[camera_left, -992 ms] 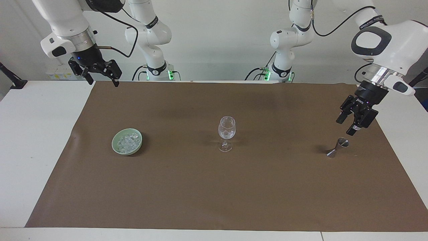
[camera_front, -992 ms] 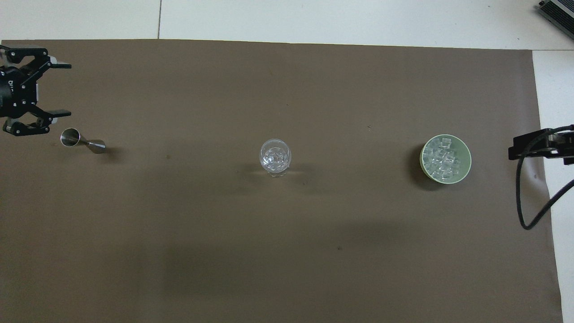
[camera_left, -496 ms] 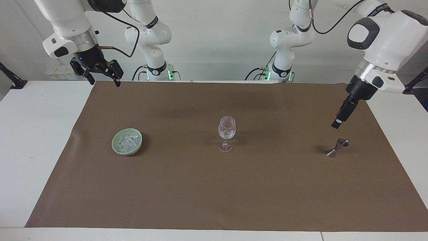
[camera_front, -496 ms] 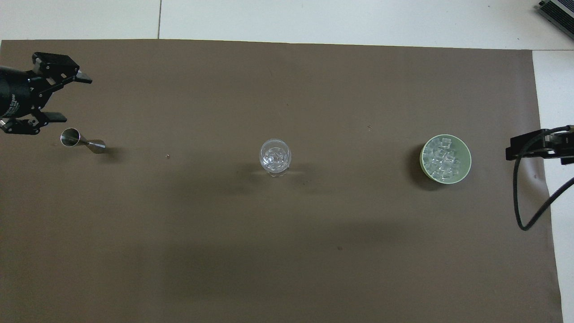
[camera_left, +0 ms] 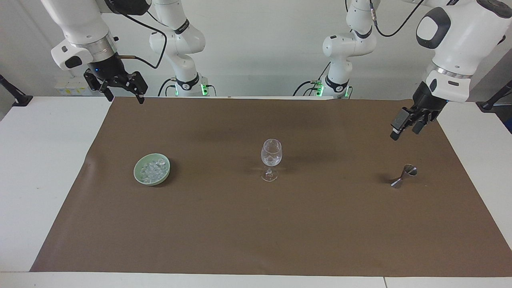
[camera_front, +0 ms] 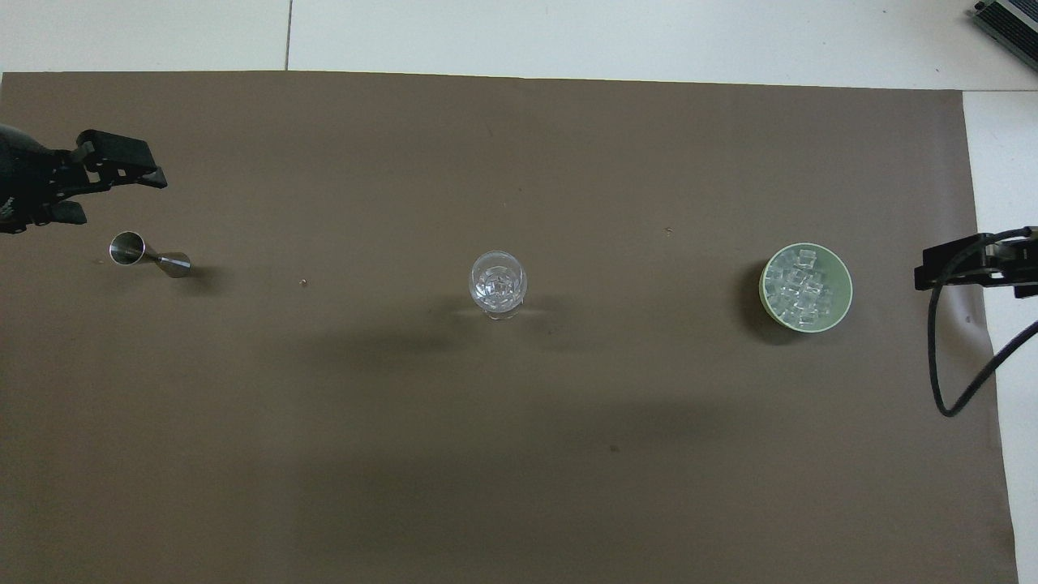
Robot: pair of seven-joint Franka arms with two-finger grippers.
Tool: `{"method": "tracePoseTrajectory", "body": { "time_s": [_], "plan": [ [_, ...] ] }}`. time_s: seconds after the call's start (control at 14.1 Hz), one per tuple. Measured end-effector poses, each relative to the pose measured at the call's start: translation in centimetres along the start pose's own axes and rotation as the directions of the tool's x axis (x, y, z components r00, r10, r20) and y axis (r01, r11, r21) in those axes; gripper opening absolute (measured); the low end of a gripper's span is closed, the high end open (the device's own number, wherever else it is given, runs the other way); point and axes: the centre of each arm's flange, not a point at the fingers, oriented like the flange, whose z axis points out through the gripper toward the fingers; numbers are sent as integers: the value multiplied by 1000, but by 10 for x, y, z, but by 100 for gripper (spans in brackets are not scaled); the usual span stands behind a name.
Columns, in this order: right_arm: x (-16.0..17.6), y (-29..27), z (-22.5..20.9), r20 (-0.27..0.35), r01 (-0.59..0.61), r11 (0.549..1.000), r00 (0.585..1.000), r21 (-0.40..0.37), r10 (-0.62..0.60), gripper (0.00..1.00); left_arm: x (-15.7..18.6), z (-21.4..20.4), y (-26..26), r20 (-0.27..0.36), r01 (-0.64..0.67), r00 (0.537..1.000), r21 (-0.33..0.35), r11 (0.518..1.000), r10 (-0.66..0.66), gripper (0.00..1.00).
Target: Pour wine and add ice with both arms
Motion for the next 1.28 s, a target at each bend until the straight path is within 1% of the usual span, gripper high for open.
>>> {"method": "tracePoseTrajectory", "body": {
  "time_s": [0.21,0.28,0.57,0.78,1.28],
  "plan": [
    [0,0,0,0,0,1000,1000,0,0,100,-9,3,6,40,-79,996,66,995,77,100],
    [0,0,0,0,0,1000,1000,0,0,100,-11,1,5,52,-110,993,79,991,106,100],
    [0,0,0,0,0,1000,1000,0,0,100,-19,-17,2,120,-160,982,104,982,147,100],
    [0,0,0,0,0,1000,1000,0,0,100,-24,-21,-3,162,-205,969,110,973,186,100],
    [0,0,0,1,0,1000,1000,0,0,100,-26,-27,-4,162,-221,966,112,969,201,100]
  ]
}}
